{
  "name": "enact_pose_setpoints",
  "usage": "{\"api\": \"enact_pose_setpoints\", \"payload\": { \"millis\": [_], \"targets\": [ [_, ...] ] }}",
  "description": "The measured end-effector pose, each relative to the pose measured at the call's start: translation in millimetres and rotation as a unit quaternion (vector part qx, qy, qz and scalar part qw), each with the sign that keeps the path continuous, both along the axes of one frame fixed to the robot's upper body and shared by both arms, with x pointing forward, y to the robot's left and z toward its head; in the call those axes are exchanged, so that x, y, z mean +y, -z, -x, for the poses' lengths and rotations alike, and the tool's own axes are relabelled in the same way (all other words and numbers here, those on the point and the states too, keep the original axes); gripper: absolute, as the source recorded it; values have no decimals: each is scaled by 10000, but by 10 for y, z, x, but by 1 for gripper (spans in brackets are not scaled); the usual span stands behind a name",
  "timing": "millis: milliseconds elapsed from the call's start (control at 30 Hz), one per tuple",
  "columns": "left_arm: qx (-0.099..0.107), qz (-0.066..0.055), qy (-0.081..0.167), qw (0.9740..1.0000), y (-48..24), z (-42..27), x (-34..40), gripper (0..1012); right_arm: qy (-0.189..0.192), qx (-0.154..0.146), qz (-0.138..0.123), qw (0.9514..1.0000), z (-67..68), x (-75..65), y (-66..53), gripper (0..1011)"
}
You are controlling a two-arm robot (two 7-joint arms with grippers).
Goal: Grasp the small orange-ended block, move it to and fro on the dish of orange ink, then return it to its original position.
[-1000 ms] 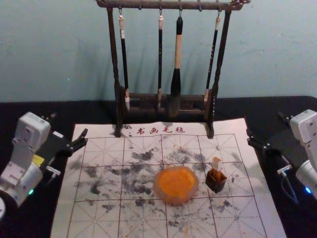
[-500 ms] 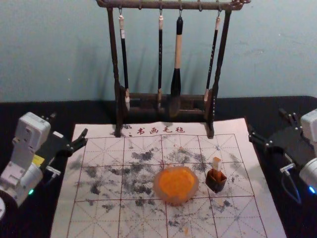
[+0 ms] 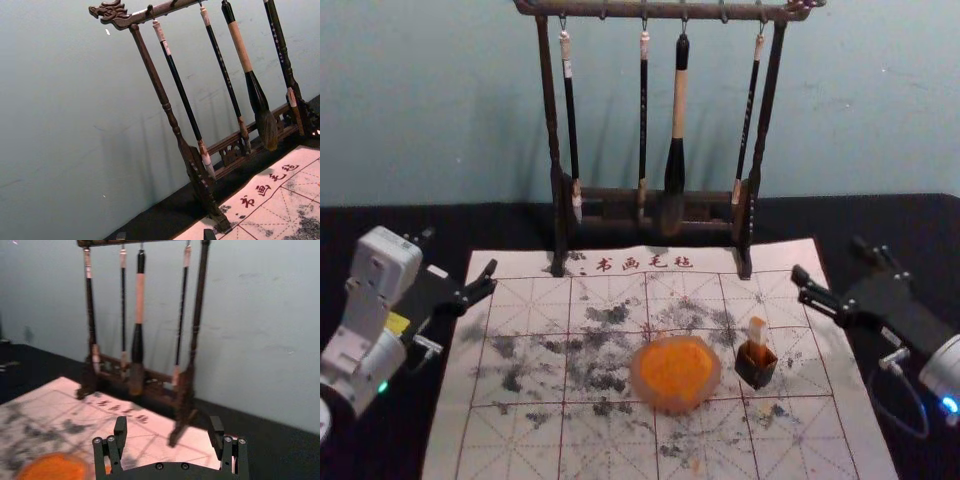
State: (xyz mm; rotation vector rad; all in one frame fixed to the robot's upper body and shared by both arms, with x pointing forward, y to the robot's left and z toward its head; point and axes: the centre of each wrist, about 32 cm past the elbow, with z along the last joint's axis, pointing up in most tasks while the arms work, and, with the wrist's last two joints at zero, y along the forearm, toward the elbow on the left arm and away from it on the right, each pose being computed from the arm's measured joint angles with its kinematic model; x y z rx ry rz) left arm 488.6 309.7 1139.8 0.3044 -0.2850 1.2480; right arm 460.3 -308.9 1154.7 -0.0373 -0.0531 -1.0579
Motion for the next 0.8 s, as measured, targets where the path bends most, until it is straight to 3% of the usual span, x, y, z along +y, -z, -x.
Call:
{"api": "enact_pose_setpoints", "payload": {
  "millis": [167, 300, 567, 800],
  "targets": [
    [0, 0, 0, 10000, 0, 0, 0, 1001, -249, 353, -244, 9988, 20, 60, 9, 1002],
    [0, 0, 0, 10000, 0, 0, 0, 1001, -407, 601, -287, 9970, 20, 104, 24, 1002],
    [0, 0, 0, 10000, 0, 0, 0, 1001, -621, 1062, -163, 9923, -17, 162, 63, 1003],
    [0, 0, 0, 10000, 0, 0, 0, 1001, -712, 1257, 38, 9895, -69, 186, 83, 1003]
  ]
}}
